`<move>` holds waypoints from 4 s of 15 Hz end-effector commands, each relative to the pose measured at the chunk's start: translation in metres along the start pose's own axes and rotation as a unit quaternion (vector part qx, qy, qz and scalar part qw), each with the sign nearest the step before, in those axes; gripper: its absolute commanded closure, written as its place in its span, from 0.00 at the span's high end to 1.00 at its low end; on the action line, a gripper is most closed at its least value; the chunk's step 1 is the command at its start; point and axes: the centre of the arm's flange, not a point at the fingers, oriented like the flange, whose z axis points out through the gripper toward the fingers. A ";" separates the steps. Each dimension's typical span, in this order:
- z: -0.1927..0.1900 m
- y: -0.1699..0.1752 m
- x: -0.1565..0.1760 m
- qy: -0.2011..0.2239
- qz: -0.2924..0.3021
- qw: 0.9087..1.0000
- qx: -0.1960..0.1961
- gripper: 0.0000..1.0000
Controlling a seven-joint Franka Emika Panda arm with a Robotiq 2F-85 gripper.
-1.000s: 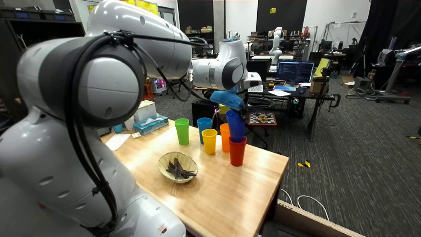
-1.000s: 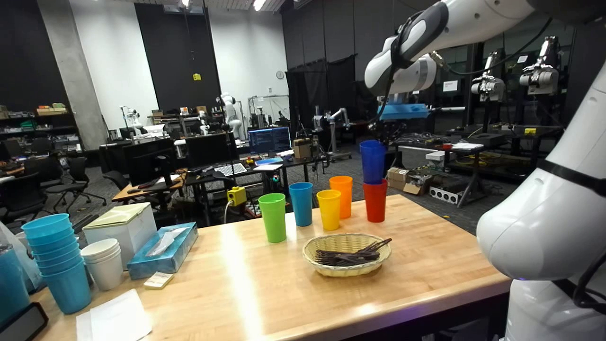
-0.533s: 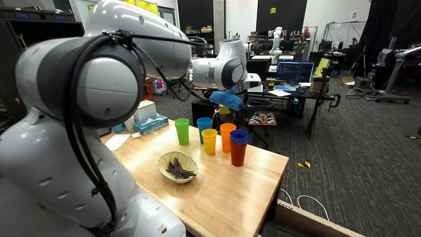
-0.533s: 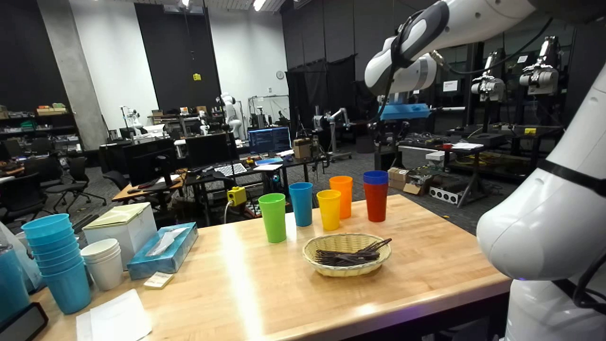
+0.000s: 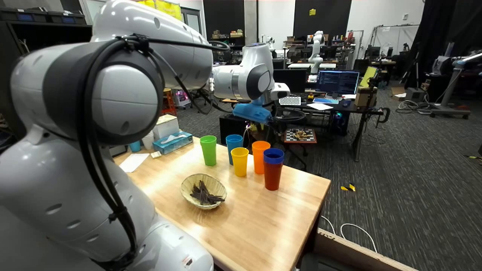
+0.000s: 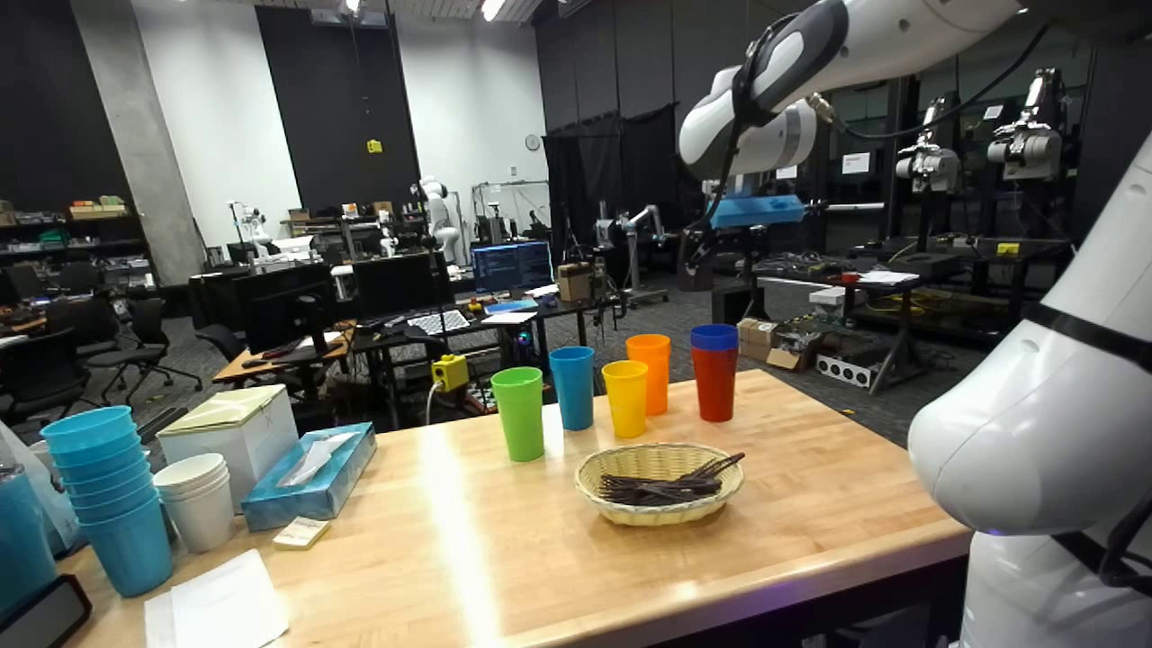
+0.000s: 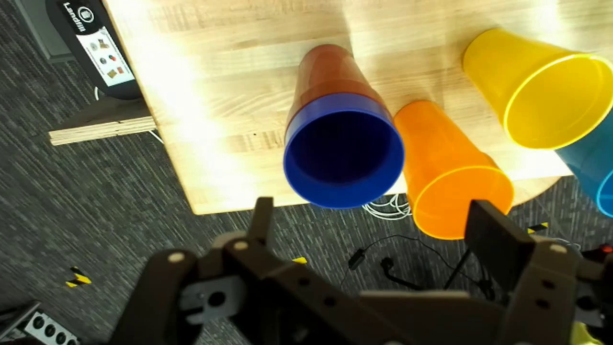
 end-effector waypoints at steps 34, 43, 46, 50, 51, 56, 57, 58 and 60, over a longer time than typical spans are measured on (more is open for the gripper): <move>0.017 -0.101 0.028 -0.047 -0.157 0.986 0.021 1.00; 0.035 -0.083 0.064 -0.035 -0.160 0.986 0.032 1.00; 0.044 -0.075 0.073 -0.047 -0.162 0.985 0.037 1.00; 0.060 -0.066 0.086 -0.060 -0.161 0.984 0.040 1.00; 0.063 -0.064 0.089 -0.062 -0.160 0.984 0.042 1.00; 0.063 -0.063 0.081 -0.079 -0.144 0.986 0.035 1.00; 0.061 -0.064 0.081 -0.080 -0.144 0.986 0.035 1.00; 0.061 -0.063 0.086 -0.070 -0.144 0.986 0.042 1.00; 0.073 -0.058 0.097 -0.060 -0.151 0.986 0.047 1.00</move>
